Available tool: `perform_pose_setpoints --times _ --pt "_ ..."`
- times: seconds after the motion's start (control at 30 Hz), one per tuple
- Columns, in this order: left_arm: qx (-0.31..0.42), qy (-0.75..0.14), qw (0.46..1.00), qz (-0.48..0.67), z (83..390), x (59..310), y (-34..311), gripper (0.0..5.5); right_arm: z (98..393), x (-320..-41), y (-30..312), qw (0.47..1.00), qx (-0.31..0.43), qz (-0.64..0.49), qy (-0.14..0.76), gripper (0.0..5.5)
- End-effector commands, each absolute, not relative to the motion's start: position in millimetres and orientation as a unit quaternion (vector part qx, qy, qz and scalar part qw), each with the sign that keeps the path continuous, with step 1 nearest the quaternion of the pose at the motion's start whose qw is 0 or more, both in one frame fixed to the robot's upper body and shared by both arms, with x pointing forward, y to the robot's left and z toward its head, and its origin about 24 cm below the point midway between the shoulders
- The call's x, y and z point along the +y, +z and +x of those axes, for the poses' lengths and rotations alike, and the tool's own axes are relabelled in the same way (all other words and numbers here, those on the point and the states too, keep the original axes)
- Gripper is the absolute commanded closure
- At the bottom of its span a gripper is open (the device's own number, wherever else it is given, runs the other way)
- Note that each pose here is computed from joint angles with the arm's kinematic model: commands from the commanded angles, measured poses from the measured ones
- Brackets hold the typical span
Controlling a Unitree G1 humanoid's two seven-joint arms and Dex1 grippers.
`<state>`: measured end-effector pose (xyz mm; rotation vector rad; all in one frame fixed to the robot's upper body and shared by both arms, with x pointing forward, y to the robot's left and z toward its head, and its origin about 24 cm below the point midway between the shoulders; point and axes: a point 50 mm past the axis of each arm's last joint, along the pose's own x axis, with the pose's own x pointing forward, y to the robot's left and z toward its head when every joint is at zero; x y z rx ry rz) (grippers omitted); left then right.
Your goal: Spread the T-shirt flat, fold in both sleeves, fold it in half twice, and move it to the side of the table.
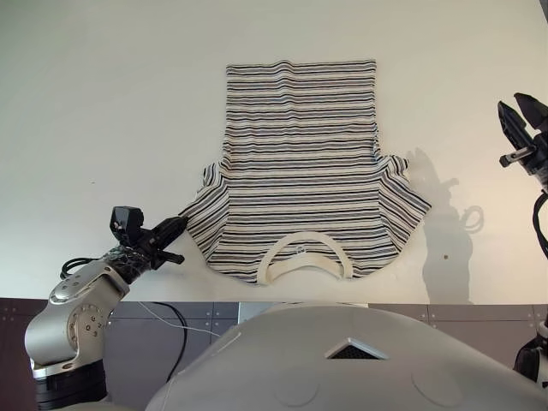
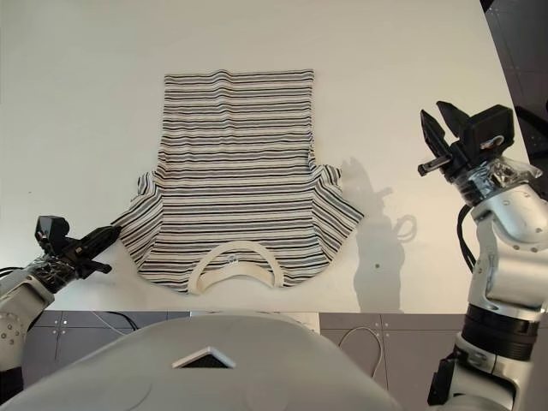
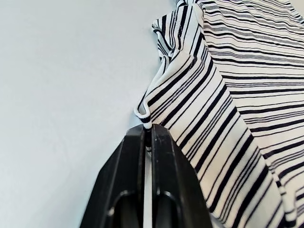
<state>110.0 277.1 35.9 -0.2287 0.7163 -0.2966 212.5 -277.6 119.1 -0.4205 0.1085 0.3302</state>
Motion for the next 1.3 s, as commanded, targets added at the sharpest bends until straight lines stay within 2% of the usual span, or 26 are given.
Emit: perform_pose_setpoints --times 0.03,0.1,0.2,0.4,0.63,0.77,0.83,0.9,1.0,1.1,1.2,1.3 --pt "0.328 -0.155 0.926 -0.104 118 276 44 5.38 214 -276 119 0.962 0.057 -0.211 0.166 4.47" --pt "0.287 -0.187 0.936 -0.078 125 272 58 5.38 213 -275 118 0.961 0.058 -0.212 0.166 4.47" --pt "0.233 -0.310 0.921 -0.031 127 249 81 5.38 211 -273 115 0.962 0.061 -0.209 0.167 4.47" --pt "0.205 -0.429 0.878 0.058 124 221 88 5.38 215 -267 109 0.961 0.066 -0.202 0.177 4.47" --pt "0.201 -0.492 0.826 0.186 143 194 74 5.38 226 -257 103 0.957 0.071 -0.197 0.200 4.47" --pt "0.218 -0.513 0.795 0.240 141 194 66 4.57 225 -255 99 0.958 0.075 -0.194 0.199 4.47" --pt "0.217 -0.529 0.784 0.243 139 194 67 4.46 224 -255 98 0.959 0.075 -0.192 0.195 4.47" --pt "0.183 -0.514 0.812 0.209 148 191 79 4.46 221 -259 98 0.961 0.077 -0.190 0.184 4.47" --pt "0.145 -0.476 0.846 0.190 159 196 92 4.46 197 -277 90 0.973 0.113 -0.141 0.146 4.47" --pt "0.170 -0.455 0.841 0.239 139 213 76 4.46 154 -269 71 0.972 0.185 -0.015 0.147 4.47" --pt "0.195 -0.442 0.829 0.281 111 227 53 4.46 108 -259 52 0.946 0.284 0.038 0.151 4.47" --pt "0.202 -0.425 0.833 0.291 98 234 40 4.46 98 -254 43 0.929 0.326 0.110 0.136 4.47"
